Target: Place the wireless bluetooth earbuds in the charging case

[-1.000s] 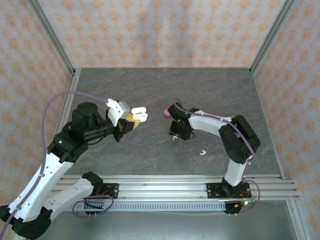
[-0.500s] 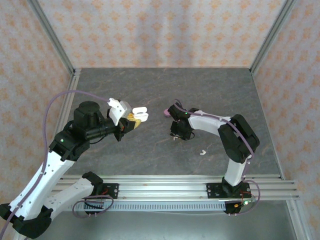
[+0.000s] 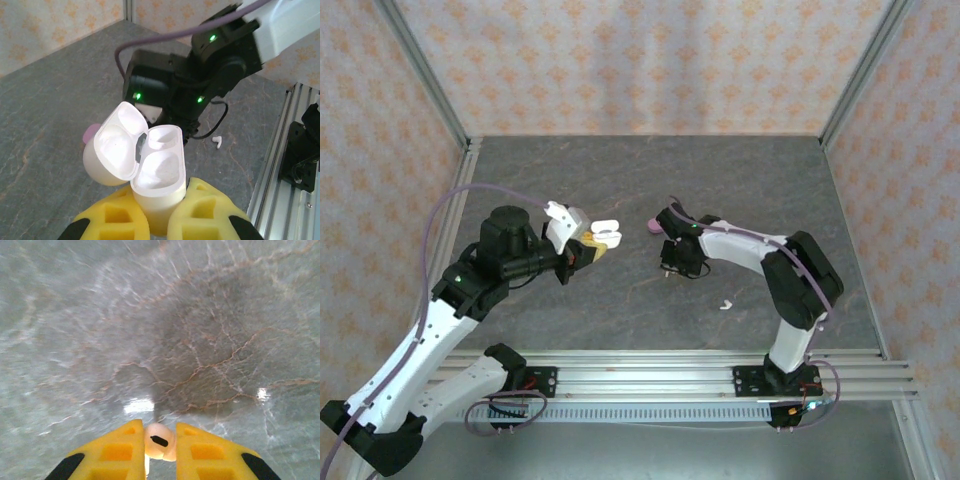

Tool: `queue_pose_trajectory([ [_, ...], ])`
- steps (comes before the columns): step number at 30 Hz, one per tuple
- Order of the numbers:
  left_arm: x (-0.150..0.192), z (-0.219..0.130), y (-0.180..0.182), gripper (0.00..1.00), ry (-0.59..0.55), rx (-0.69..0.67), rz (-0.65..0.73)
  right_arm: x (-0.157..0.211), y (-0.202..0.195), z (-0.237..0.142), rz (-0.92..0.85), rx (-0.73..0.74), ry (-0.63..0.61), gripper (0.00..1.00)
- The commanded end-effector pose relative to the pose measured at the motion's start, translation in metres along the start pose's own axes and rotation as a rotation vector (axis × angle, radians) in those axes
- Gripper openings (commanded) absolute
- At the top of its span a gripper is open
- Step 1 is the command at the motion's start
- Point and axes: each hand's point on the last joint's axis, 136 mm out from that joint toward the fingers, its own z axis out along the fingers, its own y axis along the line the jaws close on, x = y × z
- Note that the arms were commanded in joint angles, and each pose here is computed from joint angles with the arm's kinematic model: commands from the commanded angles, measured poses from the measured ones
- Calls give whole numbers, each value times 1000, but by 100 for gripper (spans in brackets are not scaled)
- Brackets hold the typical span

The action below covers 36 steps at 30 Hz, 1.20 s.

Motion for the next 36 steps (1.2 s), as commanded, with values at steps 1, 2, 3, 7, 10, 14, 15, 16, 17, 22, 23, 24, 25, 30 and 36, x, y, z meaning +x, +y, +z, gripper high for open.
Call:
queue_pose_trajectory([
  [1, -15, 2, 0, 0, -85, 16, 34, -19, 7, -34, -36, -53, -136, 16],
  [2, -14, 4, 0, 0, -92, 18, 34, -21, 8, -41, -46, -66, -162, 15],
  [3, -14, 5, 1, 0, -102, 17, 30, -24, 9, -48, -58, -78, -187, 15],
  [7, -10, 9, -1, 0, -123, 32, 30, -33, 14, -81, -102, -118, -305, 13],
  [10, -10, 10, 0, 0, -145, 32, 33, -39, 21, -115, -143, -167, -417, 13],
  [14, -14, 12, 1, 0, -171, 28, 29, -43, 35, -173, -222, -246, -605, 11],
  [15, -15, 12, 1, 0, -178, 26, 28, -43, 38, -187, -244, -263, -650, 11],
  [16, -17, 13, 1, 0, -181, 27, 28, -42, 41, -200, -265, -278, -689, 10],
  [17, -19, 14, 1, 0, -186, 22, 31, -41, 44, -215, -285, -301, -734, 10],
  [22, -26, 25, -3, 0, -192, 27, 49, -33, 60, -261, -367, -391, -859, 9],
  [23, -28, 28, -5, 0, -193, 29, 51, -31, 65, -269, -385, -411, -879, 8],
  [24, -30, 31, -6, 0, -193, 28, 54, -29, 69, -278, -401, -429, -899, 8],
  [25, -31, 33, -6, 0, -192, 26, 56, -27, 73, -284, -417, -441, -915, 8],
  [30, -40, 46, -11, 0, -191, 33, 60, -22, 95, -315, -459, -556, -987, 8],
  [36, -51, 52, -12, 0, -194, 31, 63, -15, 117, -331, -510, -663, -993, 8],
])
